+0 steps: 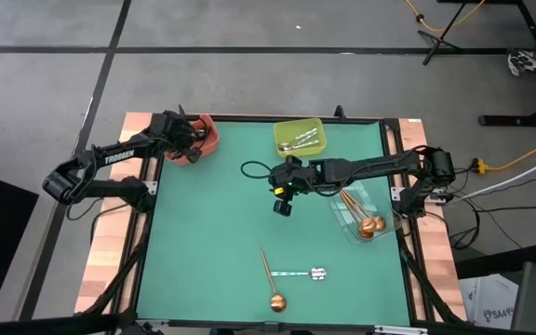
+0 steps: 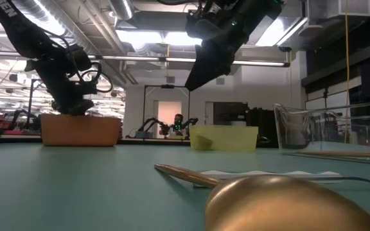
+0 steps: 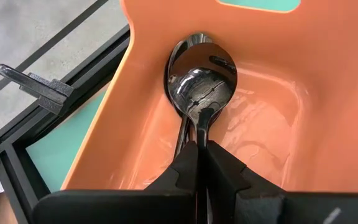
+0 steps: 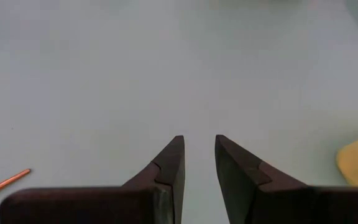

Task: Sort silverware by color (type)
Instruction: Put the black spoon into the orange bin, then put the white and green spoon into the yellow bin

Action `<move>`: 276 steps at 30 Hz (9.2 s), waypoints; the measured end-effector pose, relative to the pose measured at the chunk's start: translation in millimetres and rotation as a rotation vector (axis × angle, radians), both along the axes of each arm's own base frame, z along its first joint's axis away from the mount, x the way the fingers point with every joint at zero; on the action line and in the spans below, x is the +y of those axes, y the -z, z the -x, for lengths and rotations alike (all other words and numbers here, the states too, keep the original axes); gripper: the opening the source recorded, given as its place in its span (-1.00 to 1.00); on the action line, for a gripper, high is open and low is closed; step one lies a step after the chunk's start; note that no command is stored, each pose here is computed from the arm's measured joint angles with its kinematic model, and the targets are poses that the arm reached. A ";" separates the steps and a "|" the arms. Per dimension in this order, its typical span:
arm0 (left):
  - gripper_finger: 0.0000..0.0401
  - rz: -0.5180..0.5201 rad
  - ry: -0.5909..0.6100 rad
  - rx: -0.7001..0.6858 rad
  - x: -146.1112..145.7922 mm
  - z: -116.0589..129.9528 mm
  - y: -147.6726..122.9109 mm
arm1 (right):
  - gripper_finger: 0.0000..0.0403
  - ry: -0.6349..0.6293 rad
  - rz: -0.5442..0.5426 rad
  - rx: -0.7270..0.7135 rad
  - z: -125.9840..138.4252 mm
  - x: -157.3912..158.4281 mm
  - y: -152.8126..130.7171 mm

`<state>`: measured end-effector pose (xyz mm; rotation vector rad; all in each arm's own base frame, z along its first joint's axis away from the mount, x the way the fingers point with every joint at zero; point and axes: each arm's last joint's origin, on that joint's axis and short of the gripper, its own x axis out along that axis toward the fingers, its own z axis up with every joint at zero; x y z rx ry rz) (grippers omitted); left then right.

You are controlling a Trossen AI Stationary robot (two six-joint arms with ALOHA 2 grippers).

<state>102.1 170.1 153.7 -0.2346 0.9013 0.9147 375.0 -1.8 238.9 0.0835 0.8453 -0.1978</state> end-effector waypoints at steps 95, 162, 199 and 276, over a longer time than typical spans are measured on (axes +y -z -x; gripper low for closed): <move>-0.63 -0.209 0.205 -0.282 -31.2 -11.1 -57.4 | -0.60 -0.092 -0.174 0.149 36.2 129.8 9.4; -0.63 -0.162 0.554 -0.314 -79.6 -52.5 -57.4 | -0.61 -0.185 -0.072 0.381 68.6 226.7 95.5; -0.63 -0.162 0.554 -0.315 -79.6 -52.4 -57.5 | -1.00 -0.113 0.089 0.444 73.1 218.9 73.9; -0.63 -0.244 0.672 -0.430 -95.9 -67.6 -69.7 | -1.00 1.293 -0.595 -1.388 101.4 -92.1 73.4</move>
